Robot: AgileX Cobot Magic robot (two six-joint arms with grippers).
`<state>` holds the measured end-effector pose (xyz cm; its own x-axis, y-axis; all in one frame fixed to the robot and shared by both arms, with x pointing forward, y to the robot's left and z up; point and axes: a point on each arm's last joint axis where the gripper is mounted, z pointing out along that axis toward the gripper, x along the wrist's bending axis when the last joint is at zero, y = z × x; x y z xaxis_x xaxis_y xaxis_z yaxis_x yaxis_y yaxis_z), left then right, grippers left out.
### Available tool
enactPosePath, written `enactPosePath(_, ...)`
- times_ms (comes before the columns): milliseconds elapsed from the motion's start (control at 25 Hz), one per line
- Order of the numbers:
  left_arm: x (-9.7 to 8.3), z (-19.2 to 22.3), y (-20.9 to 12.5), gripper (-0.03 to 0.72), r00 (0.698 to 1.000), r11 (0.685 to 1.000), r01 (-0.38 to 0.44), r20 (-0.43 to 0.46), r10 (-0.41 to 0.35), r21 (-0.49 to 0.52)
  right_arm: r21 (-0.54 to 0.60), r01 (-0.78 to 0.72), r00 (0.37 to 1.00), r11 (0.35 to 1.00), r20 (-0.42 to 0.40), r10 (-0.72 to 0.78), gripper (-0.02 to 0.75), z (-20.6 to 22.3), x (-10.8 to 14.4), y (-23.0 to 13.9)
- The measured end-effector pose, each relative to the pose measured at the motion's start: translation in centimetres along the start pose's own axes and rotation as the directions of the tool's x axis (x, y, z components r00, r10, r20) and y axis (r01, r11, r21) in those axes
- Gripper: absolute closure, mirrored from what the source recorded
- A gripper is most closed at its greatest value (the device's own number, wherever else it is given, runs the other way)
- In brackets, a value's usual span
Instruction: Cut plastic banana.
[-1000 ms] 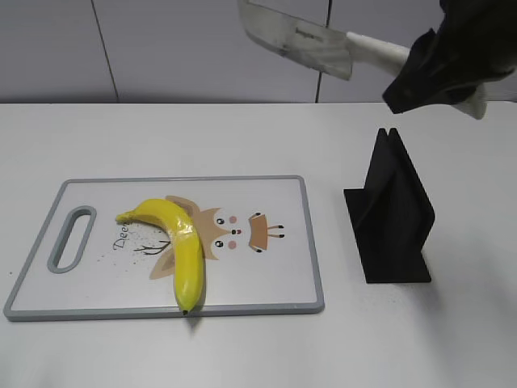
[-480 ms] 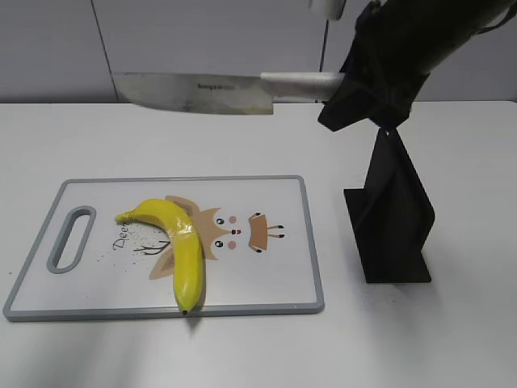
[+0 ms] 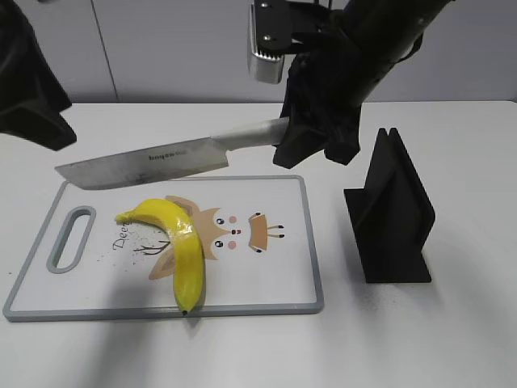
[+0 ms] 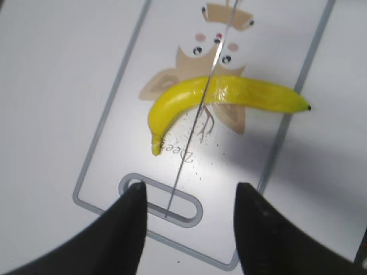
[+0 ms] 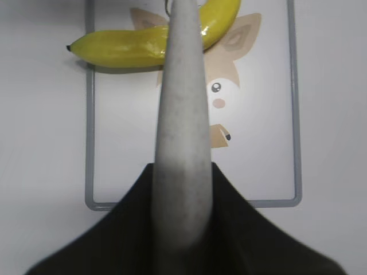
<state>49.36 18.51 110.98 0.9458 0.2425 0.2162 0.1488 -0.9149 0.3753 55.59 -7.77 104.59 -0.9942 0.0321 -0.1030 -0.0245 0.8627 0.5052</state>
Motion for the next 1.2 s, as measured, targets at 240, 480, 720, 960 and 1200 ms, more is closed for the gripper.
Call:
enactPosePath(240, 1.1, 4.5, -0.1, 0.208, 0.996, 0.995, -0.019, 0.085, 0.011, 0.097, 0.015, 0.076, 0.996, 0.997, -0.046, -0.075, 0.542, 1.2, -0.2, -0.3)
enactPosePath(480, 1.4, 6.9, -0.2, 0.208, 0.988, 0.993, 0.002, 0.151, -0.02, 0.116, 0.027, 0.074, 0.995, 0.997, -0.072, -0.072, 0.542, 2.4, -0.5, -0.7)
enactPosePath(720, 1.2, 7.8, -0.1, 0.208, 0.978, 0.993, 0.02, 0.202, -0.044, 0.116, 0.019, 0.067, 0.997, 0.998, -0.041, -0.066, 0.542, 2.9, -0.9, -0.7)
enactPosePath(960, 0.7, 9.5, -1.3, 0.208, 0.985, 0.992, 0.013, 0.166, -0.034, 0.128, 0.008, 0.06, 0.997, 0.998, -0.039, -0.06, 0.542, 2.9, -0.9, -0.6)
enactPosePath(1200, 0.4, 10.8, -2.2, 0.274, 0.991, 0.991, 0.017, 0.129, -0.034, 0.131, -0.002, 0.053, 0.998, 0.999, -0.042, -0.053, 0.542, 2.9, -0.8, -0.5)
